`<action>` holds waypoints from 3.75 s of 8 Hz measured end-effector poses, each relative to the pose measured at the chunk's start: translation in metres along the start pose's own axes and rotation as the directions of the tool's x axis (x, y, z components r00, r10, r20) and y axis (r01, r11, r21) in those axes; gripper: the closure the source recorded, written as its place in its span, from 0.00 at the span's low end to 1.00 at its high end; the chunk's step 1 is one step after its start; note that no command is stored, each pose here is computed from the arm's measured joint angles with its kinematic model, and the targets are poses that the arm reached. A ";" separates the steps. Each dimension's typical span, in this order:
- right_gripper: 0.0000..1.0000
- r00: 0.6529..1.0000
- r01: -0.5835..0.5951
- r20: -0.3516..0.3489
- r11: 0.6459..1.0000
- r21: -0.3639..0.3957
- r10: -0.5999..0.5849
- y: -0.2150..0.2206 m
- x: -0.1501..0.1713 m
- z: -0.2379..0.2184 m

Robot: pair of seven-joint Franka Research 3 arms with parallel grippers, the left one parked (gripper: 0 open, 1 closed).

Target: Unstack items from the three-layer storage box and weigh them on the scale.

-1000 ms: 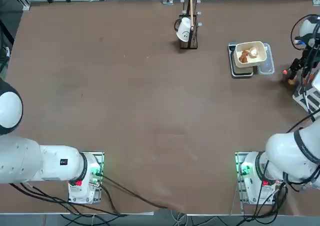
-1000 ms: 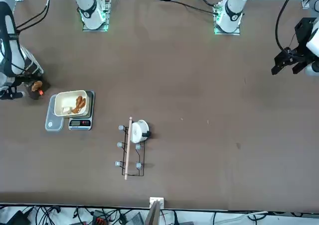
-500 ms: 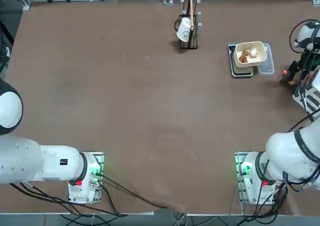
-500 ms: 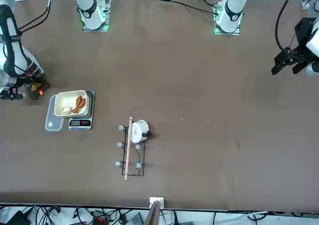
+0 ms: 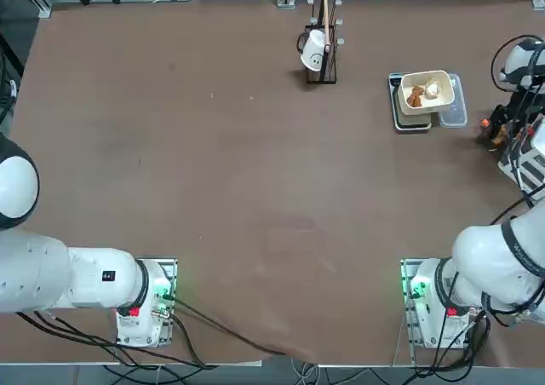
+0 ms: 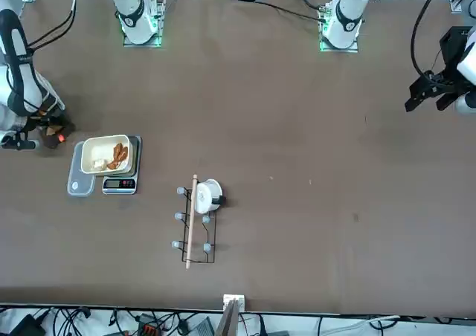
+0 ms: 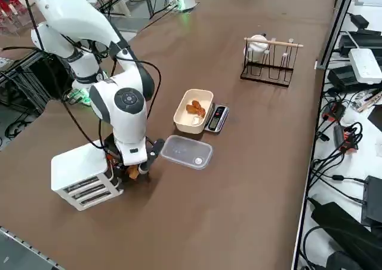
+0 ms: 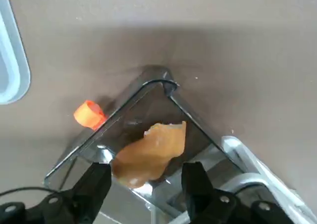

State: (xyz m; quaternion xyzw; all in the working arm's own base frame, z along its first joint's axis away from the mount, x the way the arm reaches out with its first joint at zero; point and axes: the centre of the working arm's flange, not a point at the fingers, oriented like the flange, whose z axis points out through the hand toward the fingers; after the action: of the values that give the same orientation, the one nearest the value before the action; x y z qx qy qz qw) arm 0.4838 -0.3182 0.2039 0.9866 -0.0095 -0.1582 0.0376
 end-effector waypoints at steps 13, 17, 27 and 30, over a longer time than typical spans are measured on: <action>0.46 0.996 0.003 0.092 0.998 0.059 -0.009 -0.043 0.000 -0.119; 0.46 0.994 -0.096 -0.008 0.899 0.427 0.110 -0.136 0.037 -0.171; 0.47 1.000 0.002 0.030 0.987 0.158 -0.007 -0.186 0.065 -0.172; 0.98 0.931 0.361 0.007 0.922 0.137 -0.366 -0.114 0.053 -0.143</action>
State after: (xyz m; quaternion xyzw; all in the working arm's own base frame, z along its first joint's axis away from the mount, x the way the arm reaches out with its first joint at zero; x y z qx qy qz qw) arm 0.5795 -0.1962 0.3141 0.9689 0.1624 -0.1772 -0.0583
